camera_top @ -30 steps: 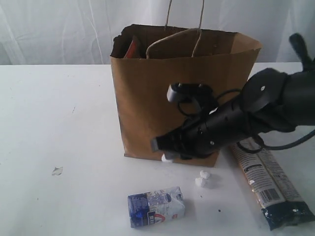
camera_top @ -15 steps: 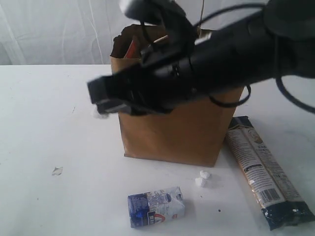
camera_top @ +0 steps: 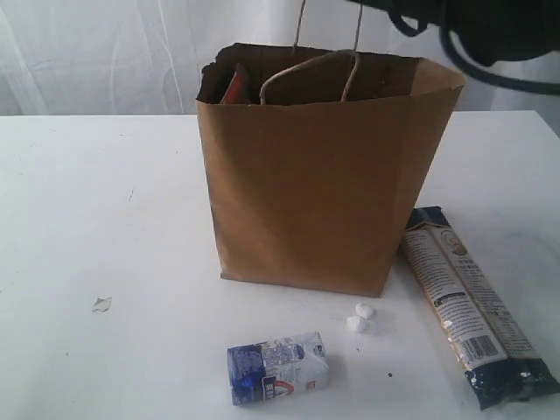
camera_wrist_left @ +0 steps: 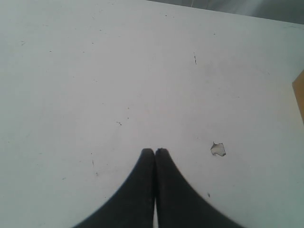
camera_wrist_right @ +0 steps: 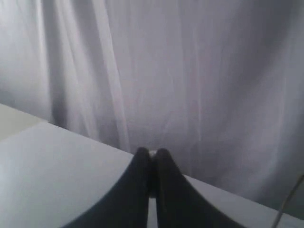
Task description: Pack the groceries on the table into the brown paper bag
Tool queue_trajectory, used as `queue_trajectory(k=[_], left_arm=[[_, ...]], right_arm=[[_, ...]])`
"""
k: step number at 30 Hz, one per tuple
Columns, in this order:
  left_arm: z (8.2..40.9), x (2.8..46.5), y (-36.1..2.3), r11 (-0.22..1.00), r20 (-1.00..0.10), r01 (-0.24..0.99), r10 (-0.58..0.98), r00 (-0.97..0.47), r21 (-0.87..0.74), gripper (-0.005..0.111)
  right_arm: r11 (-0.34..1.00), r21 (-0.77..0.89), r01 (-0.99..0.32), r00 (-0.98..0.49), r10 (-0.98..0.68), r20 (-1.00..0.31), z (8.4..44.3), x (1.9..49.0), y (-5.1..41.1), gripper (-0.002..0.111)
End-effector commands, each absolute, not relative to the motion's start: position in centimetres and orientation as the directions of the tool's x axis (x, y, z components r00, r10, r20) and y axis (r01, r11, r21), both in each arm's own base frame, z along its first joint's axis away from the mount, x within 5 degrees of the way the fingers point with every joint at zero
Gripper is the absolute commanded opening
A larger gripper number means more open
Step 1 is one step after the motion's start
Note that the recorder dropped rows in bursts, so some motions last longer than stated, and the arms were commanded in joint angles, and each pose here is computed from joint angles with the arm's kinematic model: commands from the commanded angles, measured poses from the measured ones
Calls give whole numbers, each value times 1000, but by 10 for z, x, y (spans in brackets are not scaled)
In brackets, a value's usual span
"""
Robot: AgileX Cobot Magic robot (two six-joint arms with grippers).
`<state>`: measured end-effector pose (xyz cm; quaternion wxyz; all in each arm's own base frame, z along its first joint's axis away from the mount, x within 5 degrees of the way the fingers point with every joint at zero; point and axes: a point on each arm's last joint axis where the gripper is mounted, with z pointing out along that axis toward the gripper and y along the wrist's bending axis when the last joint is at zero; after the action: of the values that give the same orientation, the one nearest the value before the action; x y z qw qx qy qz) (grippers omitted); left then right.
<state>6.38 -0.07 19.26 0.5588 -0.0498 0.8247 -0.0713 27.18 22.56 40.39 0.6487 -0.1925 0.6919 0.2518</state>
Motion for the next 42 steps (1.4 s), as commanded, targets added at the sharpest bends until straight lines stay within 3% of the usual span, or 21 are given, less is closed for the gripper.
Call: queue_trajectory(k=[1, 4, 6, 10, 12, 17, 24, 27, 31, 36, 39, 42], left_arm=[[191, 64, 0, 985, -915, -4, -162, -370, -173, 0], [191, 64, 0, 985, -915, -4, -162, -370, -173, 0], [191, 64, 0, 985, -915, -4, -162, -370, -173, 0], [191, 64, 0, 985, -915, -4, -162, -370, -173, 0], [191, 64, 0, 985, -915, -4, -162, -370, -173, 0], [191, 64, 0, 985, -915, -4, -162, -370, -173, 0], [191, 64, 0, 985, -915, -4, -162, -370, -173, 0], [191, 64, 0, 985, -915, -4, -162, -370, -173, 0], [191, 64, 0, 985, -915, -4, -162, -370, -173, 0], [191, 64, 0, 985, -915, -4, -162, -370, -173, 0], [191, 64, 0, 985, -915, -4, -162, -370, -173, 0], [191, 64, 0, 985, -915, -4, -162, -370, -173, 0]], right_arm=[[841, 42, -539, -109, -20, -994, 375, 296, 220, 0], [817, 65, -573, -208, -68, -976, 357, 299, 216, 2], [783, 82, -617, -266, -109, -958, 350, 298, 215, 14], [800, 73, -595, -242, -92, -966, 353, 300, 213, 36], [817, 28, -575, -182, -94, -979, 362, 299, 208, 38], [804, -13, -595, -93, -85, -992, 393, 279, 196, 35], [581, -363, -728, 41, -492, -870, 383, 260, 195, 0], [595, -344, -727, -48, -543, -838, 376, 261, 186, 0], [705, -320, -633, -227, -565, -793, 371, 269, 159, 0], [896, -304, -323, -502, -435, -748, 370, 276, 110, 0], [939, -301, -168, -617, -338, -711, 368, 273, 88, 0], [937, -327, -121, -734, -306, -606, 361, 264, 77, 0]])
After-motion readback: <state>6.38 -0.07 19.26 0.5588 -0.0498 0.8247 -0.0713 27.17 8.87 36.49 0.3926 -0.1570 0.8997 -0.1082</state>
